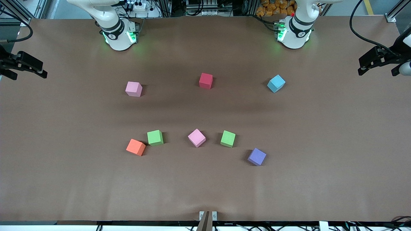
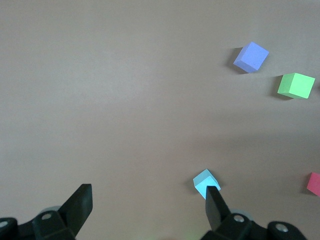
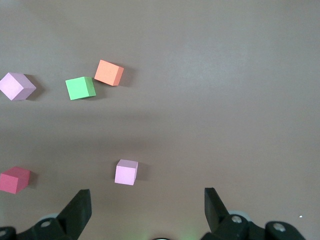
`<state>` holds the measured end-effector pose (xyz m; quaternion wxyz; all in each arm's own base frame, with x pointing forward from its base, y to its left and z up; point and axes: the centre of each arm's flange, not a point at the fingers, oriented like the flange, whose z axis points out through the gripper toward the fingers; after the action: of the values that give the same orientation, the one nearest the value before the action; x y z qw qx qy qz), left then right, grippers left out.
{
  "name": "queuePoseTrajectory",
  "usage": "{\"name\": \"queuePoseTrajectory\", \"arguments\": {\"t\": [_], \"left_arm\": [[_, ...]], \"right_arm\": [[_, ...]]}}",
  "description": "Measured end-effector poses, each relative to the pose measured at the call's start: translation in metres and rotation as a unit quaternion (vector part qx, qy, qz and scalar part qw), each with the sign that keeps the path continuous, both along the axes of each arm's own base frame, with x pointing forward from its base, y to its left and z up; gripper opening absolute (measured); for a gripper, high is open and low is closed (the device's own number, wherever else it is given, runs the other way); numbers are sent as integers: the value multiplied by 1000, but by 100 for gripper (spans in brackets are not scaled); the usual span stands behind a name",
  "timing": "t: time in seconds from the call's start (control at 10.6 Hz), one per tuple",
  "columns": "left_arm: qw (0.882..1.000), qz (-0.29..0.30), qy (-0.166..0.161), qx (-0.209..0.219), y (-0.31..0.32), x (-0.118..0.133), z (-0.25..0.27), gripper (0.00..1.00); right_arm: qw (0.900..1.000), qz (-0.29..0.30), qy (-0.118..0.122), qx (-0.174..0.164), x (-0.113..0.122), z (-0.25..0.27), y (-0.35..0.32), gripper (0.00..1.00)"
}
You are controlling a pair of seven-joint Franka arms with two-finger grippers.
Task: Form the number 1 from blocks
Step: 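Grasp the red cube with the right gripper while the left gripper reaches the green cube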
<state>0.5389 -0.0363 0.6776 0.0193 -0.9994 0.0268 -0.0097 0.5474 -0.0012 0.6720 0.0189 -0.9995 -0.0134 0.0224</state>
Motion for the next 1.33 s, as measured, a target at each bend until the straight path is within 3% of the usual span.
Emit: {"name": "queuePoseTrajectory", "arguments": {"t": [0.47,0.66,1.04,1.33], "left_arm": [[1000,0,0,0,0,0,0,100],[1000,0,1,0,0,0,-1,100],[1000,-1,3,-1,-1,1,-3,100],[1000,-4,10,-10,-6,3,-10,100]], "right_arm": [[1000,2,3,0,1,-3,1,100],[999,22,24,5,4,-20,20,100],[994,74,77,4,10,-79,123,100],[994,57,89,-6,9,-129,229,100]]}}
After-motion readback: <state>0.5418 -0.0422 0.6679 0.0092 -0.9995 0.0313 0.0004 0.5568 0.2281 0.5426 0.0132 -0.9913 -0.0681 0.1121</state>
